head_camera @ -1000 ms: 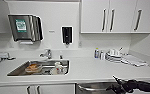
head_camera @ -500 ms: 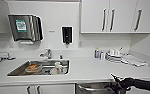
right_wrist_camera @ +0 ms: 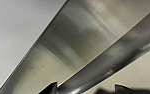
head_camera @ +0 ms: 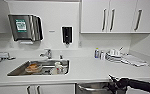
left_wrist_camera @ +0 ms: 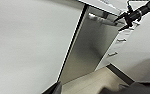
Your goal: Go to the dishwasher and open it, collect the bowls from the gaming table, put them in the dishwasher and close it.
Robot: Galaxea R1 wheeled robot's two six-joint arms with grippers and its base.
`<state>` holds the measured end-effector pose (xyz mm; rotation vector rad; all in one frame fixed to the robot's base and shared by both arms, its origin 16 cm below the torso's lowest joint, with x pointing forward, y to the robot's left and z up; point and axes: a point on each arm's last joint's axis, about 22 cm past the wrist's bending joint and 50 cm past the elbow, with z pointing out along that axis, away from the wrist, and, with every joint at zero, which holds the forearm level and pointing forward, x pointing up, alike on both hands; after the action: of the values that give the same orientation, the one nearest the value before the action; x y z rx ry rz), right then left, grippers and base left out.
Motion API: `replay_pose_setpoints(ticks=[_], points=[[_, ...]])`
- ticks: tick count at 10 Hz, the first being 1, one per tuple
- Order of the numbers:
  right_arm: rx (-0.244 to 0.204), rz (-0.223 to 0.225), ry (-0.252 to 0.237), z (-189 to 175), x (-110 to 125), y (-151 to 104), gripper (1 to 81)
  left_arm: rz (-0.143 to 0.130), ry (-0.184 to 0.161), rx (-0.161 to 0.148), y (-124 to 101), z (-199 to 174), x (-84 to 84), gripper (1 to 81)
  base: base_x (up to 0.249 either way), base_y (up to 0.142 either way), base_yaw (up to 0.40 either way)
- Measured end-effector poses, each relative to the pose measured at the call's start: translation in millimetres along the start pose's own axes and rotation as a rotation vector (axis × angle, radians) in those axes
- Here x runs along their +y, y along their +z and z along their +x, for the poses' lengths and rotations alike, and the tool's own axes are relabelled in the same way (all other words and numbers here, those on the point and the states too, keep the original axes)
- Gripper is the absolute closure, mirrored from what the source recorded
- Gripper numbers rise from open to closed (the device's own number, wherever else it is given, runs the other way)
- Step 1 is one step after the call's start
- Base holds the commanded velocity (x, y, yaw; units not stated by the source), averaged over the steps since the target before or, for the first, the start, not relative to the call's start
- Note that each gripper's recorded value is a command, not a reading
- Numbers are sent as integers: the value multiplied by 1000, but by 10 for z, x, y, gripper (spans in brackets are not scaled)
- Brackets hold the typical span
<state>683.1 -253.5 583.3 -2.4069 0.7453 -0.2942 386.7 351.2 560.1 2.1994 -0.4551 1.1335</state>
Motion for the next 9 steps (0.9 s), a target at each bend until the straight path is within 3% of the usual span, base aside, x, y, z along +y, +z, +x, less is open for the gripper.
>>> replay_pose_setpoints(ticks=[9], points=[[83,27,86,151,252,312,10,1,-3,1,32,-17,-18,10,0,0,0]])
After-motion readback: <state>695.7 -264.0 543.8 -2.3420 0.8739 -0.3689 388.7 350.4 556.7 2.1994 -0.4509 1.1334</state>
